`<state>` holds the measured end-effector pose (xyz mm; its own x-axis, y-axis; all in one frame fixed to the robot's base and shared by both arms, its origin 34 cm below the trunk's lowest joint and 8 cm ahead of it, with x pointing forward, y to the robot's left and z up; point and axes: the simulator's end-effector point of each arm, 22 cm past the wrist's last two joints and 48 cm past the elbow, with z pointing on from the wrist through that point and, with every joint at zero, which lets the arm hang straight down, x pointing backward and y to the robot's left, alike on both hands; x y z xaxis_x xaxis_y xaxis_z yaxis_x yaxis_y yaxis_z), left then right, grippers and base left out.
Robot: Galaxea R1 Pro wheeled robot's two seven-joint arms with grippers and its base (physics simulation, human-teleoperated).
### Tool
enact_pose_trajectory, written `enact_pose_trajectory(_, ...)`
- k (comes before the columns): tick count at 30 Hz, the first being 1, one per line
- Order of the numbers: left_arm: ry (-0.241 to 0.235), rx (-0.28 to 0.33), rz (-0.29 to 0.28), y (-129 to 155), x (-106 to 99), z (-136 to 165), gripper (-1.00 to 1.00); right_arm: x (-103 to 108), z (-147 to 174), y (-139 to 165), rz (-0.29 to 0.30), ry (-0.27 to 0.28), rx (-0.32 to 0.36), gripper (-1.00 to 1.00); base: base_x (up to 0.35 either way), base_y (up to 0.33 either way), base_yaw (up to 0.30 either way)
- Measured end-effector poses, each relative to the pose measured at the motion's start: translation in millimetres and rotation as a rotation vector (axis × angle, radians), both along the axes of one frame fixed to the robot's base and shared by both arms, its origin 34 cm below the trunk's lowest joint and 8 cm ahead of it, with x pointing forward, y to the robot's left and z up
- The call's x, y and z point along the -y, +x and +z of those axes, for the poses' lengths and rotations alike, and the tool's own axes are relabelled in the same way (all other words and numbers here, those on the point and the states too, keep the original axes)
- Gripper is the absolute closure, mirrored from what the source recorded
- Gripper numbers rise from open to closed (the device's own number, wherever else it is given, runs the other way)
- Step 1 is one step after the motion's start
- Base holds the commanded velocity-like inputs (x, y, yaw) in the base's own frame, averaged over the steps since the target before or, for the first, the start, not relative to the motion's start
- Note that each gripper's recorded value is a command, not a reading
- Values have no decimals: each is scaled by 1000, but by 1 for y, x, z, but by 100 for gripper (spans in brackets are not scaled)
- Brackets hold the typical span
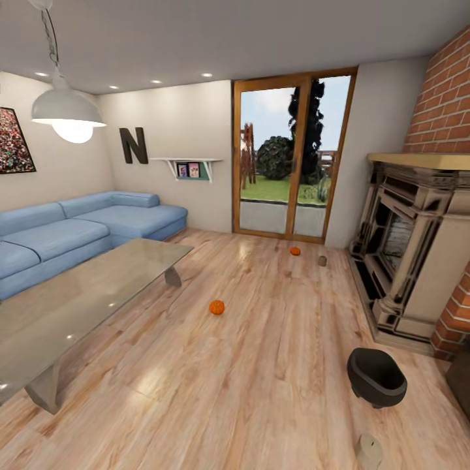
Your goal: Place each of the two pumpkins and all three candles from the living room inside a cabinet in the living room (use any cabinet), then make sure every cabinet is closed, and position the cauldron so it is next to a table in the living room.
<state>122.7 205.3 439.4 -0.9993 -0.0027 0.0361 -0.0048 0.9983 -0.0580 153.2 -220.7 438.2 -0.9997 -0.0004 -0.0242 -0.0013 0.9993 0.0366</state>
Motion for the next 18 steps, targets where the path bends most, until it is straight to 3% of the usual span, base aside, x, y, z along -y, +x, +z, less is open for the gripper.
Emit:
enact_pose_trajectory(7, 0, -1, 0, 0, 0, 0, -100, 1, 0, 1, 2, -1, 6, -100, 0, 295, -7)
enact_pose_trajectory(18, -1, -1, 0, 0, 1, 0, -100, 0, 0, 2, 5, 0, 8, -100, 0, 295, -239)
